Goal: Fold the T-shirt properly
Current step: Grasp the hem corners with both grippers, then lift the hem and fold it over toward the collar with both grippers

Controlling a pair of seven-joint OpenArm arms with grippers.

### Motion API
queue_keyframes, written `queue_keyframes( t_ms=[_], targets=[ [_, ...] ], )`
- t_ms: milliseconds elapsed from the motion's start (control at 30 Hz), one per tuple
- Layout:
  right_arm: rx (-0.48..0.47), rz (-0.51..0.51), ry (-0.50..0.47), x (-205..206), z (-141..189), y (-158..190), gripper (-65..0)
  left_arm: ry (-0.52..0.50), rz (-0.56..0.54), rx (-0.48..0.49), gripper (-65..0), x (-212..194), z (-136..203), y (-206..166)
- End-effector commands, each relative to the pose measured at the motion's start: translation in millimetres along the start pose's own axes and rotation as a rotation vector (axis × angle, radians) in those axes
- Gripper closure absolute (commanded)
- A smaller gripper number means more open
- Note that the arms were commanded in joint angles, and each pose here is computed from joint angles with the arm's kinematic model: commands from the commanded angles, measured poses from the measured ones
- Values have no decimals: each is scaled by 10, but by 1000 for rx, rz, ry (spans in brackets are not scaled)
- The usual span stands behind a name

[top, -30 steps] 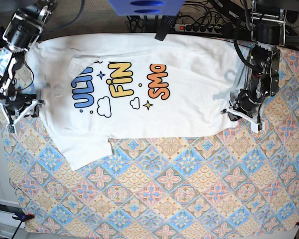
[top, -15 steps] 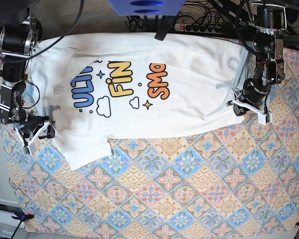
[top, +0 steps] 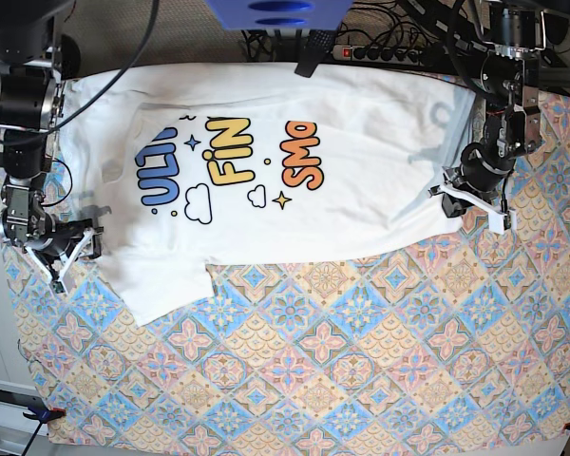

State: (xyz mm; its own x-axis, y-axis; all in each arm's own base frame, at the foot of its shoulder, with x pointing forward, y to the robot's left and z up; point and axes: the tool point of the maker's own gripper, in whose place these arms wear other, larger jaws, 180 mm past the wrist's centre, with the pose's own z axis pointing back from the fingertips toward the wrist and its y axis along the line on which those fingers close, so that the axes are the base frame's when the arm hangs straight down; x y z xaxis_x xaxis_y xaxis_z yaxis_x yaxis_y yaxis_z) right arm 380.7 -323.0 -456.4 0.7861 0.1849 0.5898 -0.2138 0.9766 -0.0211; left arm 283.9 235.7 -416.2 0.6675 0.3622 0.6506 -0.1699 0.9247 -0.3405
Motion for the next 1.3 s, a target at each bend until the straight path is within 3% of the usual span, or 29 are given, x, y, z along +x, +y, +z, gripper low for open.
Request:
queue_keyframes(
  t_ms=[0,333,600,967,1267],
  targets=[
    [-22,-4,-53,211,71,-138,-307,-43,-17,-12,0,168,26,-24],
    [-13,-13,-44,116,35,-101,-280,-44,-14,-13,0,172,27,-23],
    [22,-28,-38,46,-54,89,-2,-47,-16,-12,0,177,28,-22],
    [4,17,-69,102,47,65,-4,-85,-9,1,0,318,86,32],
    [-35,118,-73,-18,561,20,-4,-90,-71,-4,0,324,252,29]
  ],
)
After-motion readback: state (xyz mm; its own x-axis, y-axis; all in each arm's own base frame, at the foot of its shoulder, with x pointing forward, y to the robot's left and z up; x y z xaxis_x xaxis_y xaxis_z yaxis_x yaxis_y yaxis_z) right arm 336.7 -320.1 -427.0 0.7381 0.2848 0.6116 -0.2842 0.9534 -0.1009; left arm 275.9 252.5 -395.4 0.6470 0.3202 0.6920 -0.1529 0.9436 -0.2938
